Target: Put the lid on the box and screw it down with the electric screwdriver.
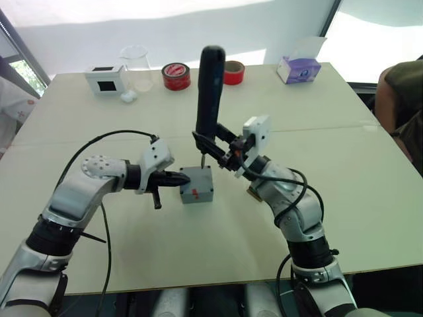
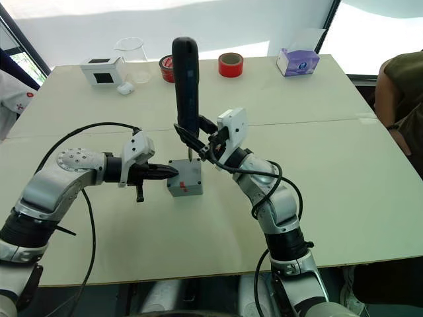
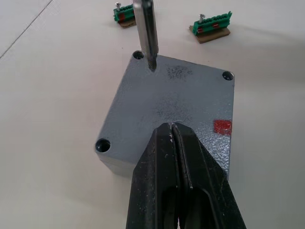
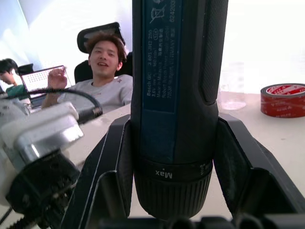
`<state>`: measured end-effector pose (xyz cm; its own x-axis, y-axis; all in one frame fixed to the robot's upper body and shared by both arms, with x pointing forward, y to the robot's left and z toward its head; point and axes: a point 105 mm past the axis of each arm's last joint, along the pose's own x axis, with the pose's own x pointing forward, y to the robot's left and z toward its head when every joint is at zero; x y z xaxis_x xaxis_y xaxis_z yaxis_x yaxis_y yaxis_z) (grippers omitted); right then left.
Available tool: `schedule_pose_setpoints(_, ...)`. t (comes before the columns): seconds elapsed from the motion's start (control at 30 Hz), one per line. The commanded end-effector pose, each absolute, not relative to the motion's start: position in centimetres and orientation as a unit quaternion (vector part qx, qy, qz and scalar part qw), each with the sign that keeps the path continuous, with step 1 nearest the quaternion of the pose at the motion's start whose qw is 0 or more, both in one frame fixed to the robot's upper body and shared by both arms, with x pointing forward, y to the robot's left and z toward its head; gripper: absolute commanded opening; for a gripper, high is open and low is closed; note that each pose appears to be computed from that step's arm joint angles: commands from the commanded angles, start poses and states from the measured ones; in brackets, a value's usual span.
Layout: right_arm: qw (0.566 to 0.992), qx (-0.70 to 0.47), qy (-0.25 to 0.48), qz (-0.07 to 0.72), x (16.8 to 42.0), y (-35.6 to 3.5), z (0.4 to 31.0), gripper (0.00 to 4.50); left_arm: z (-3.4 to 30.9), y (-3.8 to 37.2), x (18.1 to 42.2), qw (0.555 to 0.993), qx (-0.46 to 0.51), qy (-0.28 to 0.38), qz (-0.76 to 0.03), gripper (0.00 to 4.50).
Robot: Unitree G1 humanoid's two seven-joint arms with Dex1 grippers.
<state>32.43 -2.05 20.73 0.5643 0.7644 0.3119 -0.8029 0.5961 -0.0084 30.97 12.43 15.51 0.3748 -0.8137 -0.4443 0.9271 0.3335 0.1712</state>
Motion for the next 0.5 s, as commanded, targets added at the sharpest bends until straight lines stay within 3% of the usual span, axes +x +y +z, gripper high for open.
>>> schedule_pose_setpoints(0.03,0.873,0.055,-0.194,0.445,32.0,-2.3,22.4,1.76,15.8,12.5,31.1,0.805,0.205,0.137,-0.54,0.0)
schedule_pose_setpoints(0.3,0.883,0.037,-0.204,0.422,32.9,-3.1,22.0,1.76,15.5,12.4,30.9,0.801,0.209,0.14,-0.543,0.0)
schedule_pose_setpoints(0.5,0.875,0.031,-0.187,0.445,32.2,-2.5,21.2,1.76,15.6,12.0,30.7,0.793,0.215,0.141,-0.552,0.0)
